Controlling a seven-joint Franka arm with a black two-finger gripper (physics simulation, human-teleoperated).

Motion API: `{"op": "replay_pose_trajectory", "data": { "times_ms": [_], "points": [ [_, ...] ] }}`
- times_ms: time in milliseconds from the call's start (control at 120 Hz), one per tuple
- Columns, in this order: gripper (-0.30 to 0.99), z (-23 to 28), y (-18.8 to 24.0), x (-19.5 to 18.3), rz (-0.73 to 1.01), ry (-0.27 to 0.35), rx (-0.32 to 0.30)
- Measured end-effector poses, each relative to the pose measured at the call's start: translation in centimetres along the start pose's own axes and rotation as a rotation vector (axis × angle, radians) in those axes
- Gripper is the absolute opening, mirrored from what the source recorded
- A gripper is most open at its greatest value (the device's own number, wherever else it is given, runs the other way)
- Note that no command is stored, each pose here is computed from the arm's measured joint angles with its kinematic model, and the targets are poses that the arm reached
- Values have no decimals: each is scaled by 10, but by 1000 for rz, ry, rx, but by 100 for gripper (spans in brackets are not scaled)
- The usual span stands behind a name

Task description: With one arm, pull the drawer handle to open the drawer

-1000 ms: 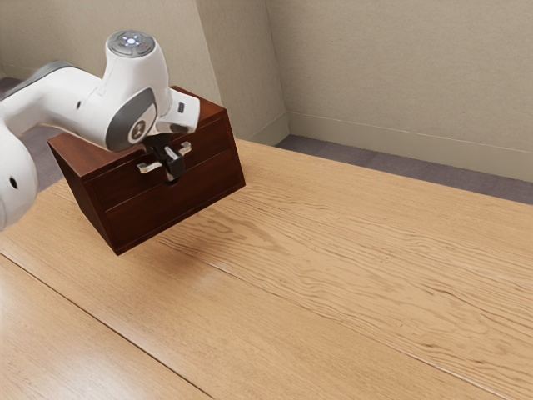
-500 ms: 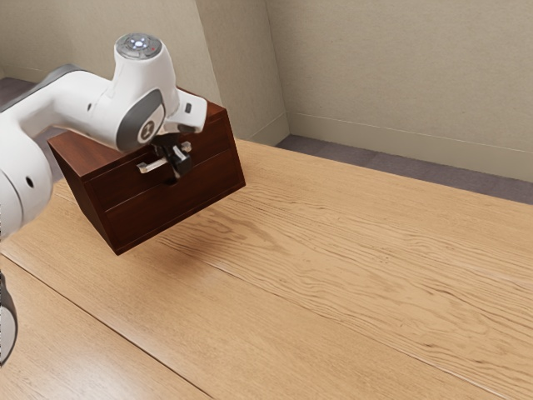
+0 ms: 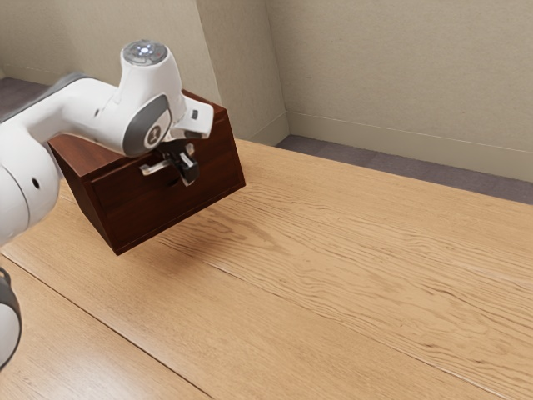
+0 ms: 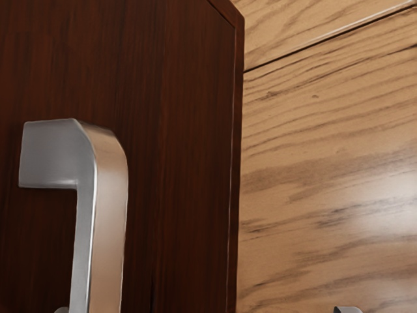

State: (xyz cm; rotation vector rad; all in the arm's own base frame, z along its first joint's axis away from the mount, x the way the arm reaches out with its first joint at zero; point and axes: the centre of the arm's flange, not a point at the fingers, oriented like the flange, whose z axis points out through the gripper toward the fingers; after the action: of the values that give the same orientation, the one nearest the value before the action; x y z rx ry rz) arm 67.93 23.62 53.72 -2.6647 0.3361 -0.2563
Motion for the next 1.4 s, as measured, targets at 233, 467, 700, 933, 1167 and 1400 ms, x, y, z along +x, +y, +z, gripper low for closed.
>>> {"op": "replay_pose_trajectory", "data": {
  "times_ms": [233, 467, 700, 933, 1167, 1400],
  "points": [
    [38, -7, 1, -7, -1, 0, -7],
    [42, -16, 7, -17, -6, -1, -27],
    [42, -33, 27, -27, 12, 6, -48],
    [41, -51, 47, -38, 27, 22, -51],
    [49, -52, 58, -32, 36, 42, -55],
    [45, -64, 71, -27, 50, 66, -56]
  ]
}}
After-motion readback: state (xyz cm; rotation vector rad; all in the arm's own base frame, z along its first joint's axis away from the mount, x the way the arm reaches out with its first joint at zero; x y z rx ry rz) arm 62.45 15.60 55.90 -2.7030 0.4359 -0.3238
